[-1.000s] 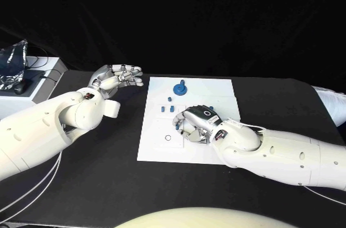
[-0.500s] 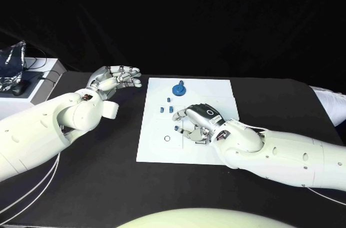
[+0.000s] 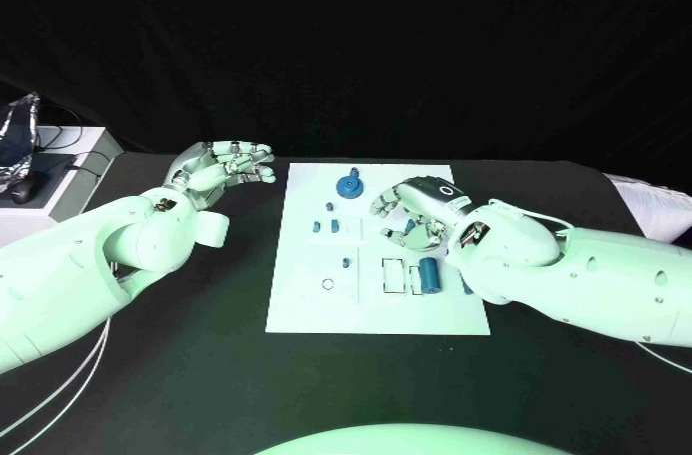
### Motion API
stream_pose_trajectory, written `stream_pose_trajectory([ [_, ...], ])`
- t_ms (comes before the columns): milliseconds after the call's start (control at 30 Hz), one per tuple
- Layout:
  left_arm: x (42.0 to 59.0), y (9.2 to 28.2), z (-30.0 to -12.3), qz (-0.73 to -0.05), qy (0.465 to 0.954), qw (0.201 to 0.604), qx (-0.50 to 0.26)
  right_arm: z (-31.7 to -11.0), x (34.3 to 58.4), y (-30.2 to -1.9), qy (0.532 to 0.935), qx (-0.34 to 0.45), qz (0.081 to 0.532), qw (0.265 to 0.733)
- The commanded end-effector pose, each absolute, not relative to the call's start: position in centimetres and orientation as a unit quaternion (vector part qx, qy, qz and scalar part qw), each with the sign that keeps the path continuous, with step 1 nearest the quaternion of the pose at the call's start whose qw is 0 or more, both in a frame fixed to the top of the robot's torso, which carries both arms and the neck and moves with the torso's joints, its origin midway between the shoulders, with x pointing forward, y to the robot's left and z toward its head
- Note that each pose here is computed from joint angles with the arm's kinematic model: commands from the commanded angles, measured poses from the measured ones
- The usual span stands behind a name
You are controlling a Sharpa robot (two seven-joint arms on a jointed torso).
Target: Assemble the parts on the task board
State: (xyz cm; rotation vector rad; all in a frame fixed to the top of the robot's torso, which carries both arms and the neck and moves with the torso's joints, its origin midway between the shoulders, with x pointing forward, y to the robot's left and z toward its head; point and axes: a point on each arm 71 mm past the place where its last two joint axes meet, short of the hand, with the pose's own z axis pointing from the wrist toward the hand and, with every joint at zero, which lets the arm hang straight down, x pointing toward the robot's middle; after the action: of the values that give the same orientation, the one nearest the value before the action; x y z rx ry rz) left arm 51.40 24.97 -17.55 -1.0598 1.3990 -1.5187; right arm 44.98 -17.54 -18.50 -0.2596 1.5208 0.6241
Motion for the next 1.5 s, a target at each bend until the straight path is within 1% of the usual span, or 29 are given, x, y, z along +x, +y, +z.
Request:
stream_pose_trajectory([
  [33,51.3,24.6,-17.5,-0.612,0.553,0.388,-0.412,-19.2,46.0,-19.0,0.746,-0.120,0.229,0.614],
  [167,51.3,24.5,-17.7,-0.612,0.553,0.386,-0.413,-18.7,47.1,-20.1,0.748,-0.126,0.205,0.618],
  [300,51.2,24.3,-17.9,-0.612,0.554,0.384,-0.414,-18.5,47.6,-20.3,0.744,-0.139,0.190,0.625],
  [500,51.2,24.4,-18.0,-0.611,0.554,0.383,-0.415,-18.6,47.9,-20.2,0.744,-0.157,0.175,0.626],
  [700,51.2,24.6,-18.1,-0.609,0.554,0.385,-0.416,-18.9,48.1,-20.4,0.752,-0.167,0.160,0.617],
  [1167,51.2,24.8,-18.2,-0.607,0.555,0.387,-0.418,-19.1,48.0,-20.3,0.755,-0.170,0.155,0.614],
  [1500,51.2,24.9,-18.2,-0.605,0.555,0.388,-0.419,-18.8,47.8,-19.9,0.746,-0.168,0.169,0.622],
])
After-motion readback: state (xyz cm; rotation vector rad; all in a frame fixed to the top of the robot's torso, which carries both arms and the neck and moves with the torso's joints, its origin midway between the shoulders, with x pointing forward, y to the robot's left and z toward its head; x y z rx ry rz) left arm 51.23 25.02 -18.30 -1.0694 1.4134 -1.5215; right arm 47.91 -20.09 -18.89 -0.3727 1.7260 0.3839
